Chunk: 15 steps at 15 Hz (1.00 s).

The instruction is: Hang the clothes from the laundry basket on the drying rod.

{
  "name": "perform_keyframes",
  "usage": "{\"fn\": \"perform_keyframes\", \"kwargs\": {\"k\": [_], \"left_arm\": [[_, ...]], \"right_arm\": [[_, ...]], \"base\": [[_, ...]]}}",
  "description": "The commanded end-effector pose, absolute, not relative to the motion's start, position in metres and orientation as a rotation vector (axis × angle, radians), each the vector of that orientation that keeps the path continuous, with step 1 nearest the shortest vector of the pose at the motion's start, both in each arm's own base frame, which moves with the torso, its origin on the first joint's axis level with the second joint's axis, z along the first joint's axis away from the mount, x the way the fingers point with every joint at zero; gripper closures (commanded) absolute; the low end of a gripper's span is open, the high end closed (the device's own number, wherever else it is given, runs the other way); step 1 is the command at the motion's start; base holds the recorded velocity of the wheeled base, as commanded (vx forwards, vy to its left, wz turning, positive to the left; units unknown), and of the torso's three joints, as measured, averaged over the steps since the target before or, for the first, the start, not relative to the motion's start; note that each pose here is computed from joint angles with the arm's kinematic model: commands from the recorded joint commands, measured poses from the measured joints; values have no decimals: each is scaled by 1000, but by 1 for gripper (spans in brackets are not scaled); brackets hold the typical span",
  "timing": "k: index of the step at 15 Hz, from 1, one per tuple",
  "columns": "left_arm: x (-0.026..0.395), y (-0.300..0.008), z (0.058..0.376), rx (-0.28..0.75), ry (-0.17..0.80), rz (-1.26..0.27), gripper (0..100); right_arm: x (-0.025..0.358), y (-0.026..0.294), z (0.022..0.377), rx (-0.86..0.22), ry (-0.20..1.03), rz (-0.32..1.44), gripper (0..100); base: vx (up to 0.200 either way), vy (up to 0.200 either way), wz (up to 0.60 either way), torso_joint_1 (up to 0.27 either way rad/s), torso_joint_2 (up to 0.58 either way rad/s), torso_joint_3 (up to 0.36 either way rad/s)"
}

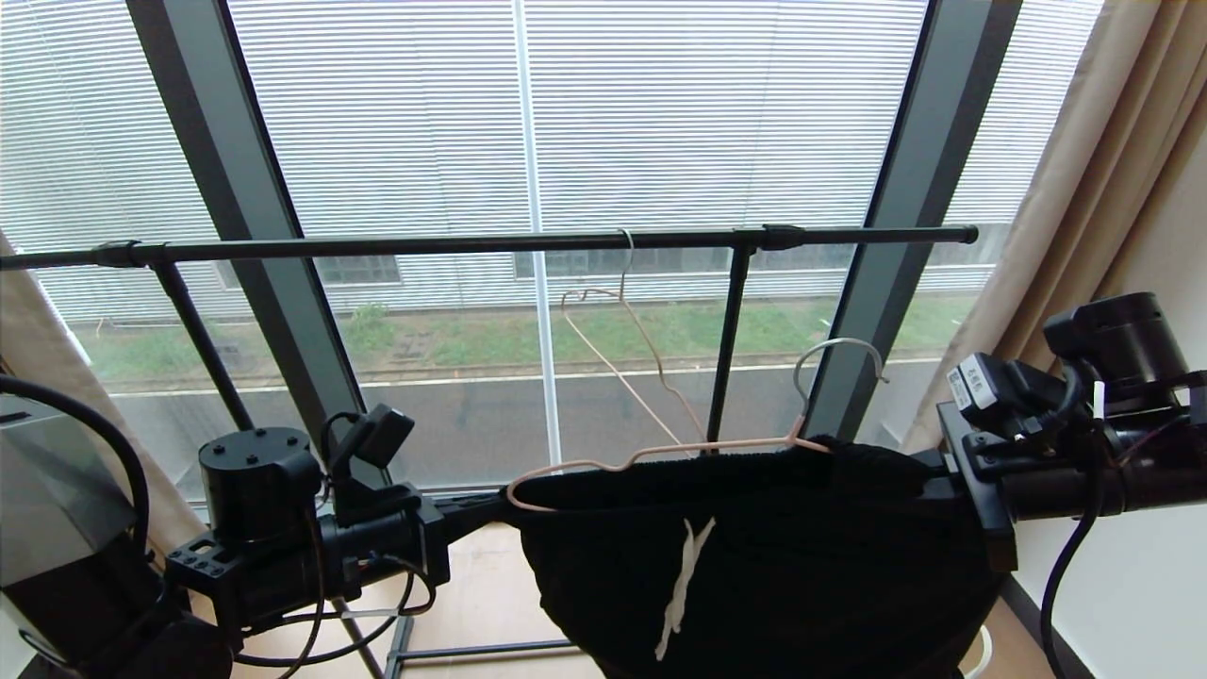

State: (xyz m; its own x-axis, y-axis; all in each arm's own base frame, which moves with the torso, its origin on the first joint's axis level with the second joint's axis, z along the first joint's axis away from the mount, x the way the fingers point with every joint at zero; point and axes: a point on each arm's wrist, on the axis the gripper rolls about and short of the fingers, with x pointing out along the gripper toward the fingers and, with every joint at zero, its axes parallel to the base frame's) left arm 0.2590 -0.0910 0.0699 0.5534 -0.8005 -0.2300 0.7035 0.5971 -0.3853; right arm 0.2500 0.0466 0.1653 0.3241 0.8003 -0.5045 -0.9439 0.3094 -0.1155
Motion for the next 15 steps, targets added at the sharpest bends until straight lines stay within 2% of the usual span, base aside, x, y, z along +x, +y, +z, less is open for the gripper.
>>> {"fn": "perform_keyframes", "kwargs": {"k": [1, 10, 15], "left_arm": [[259, -90, 70, -262, 402, -897, 100], [261, -85, 73, -262, 389, -879, 100], [260, -85, 72, -263, 391, -879, 100]], "right_arm": [[250, 46, 164, -430, 395, 1187, 100], [247, 40, 155, -439, 445, 1146, 100], [251, 39, 147, -516, 529, 1058, 100]], "base": [[0, 0, 0, 0, 0, 0], [0, 0, 0, 0, 0, 0], [0, 0, 0, 0, 0, 0]]}}
